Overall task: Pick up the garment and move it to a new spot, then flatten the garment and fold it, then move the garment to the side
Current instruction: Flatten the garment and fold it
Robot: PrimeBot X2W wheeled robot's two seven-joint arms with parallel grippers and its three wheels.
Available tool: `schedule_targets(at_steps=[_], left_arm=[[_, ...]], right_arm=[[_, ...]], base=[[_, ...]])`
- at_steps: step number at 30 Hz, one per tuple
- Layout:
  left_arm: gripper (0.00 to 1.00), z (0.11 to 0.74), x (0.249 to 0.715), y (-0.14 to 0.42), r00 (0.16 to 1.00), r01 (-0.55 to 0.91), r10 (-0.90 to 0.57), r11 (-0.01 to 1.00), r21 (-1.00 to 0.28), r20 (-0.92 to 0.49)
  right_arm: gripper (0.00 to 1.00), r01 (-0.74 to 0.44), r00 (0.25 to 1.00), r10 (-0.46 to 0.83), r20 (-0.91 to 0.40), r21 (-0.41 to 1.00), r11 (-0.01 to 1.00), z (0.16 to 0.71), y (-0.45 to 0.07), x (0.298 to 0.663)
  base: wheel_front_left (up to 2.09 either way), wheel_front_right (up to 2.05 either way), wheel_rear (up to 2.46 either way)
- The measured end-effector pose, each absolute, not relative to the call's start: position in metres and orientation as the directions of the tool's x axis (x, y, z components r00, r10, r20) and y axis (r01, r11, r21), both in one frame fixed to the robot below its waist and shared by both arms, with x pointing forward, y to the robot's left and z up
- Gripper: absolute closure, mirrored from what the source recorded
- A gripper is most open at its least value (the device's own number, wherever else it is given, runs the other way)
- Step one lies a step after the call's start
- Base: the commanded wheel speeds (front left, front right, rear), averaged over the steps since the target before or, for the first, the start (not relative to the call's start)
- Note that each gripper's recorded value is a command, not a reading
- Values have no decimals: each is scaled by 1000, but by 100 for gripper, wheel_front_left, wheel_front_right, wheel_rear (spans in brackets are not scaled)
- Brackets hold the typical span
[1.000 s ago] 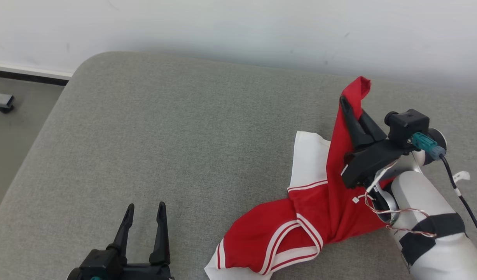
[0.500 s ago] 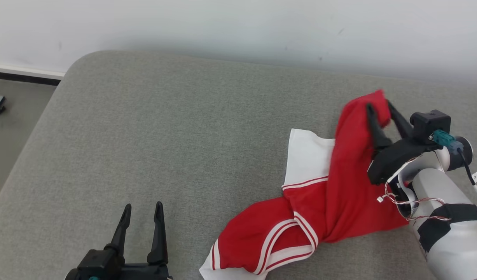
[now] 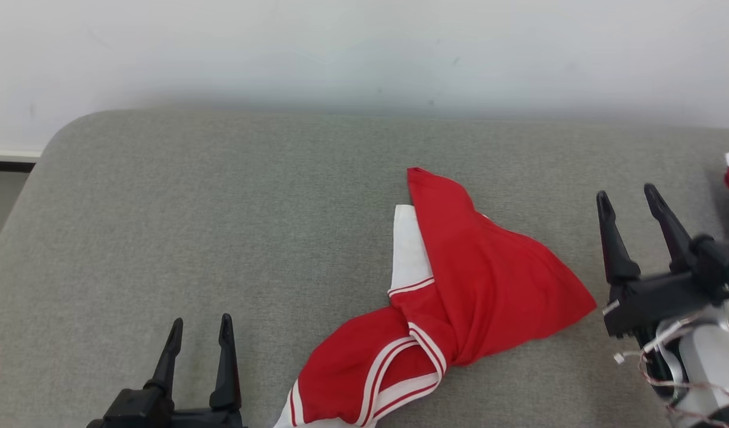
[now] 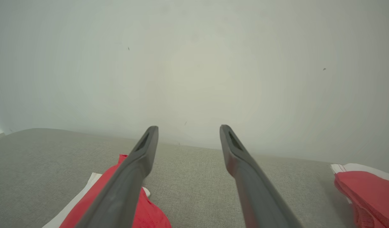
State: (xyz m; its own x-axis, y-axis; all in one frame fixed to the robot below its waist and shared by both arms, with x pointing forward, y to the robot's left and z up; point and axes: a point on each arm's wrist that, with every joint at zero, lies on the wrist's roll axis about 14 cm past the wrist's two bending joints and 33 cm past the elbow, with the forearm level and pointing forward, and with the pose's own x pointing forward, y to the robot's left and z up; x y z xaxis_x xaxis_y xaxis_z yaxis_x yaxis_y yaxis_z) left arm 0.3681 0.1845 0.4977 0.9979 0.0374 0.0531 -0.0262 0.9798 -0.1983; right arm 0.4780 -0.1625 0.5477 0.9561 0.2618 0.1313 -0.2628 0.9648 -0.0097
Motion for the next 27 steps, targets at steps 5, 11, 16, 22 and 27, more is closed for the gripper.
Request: schedule_targets(at_steps=[5, 11, 16, 22, 27], left_arm=[[0, 501, 372, 180, 998, -4, 17, 981, -192, 66], [0, 502, 372, 178, 998, 12, 1, 983, -182, 70], [0, 505, 373, 177, 997, 24, -9, 984, -178, 81], [0, 506, 374, 175, 996, 33, -19, 984, -175, 85], [0, 508, 374, 170, 995, 47, -32, 984, -170, 90]], right_arm=[[0, -218, 965, 215, 153, 6, 976, 545, -180, 444], [0, -158, 974, 147, 175, 52, 986, 543, -194, 410], [0, -112, 981, 96, 167, 89, 990, 536, -200, 385], [0, -83, 986, 65, 154, 114, 990, 529, -202, 371], [0, -78, 986, 59, 157, 121, 990, 530, -202, 369]], base=[[0, 0, 0], [0, 0, 0], [0, 0, 0], [0, 0, 0], [0, 0, 0]])
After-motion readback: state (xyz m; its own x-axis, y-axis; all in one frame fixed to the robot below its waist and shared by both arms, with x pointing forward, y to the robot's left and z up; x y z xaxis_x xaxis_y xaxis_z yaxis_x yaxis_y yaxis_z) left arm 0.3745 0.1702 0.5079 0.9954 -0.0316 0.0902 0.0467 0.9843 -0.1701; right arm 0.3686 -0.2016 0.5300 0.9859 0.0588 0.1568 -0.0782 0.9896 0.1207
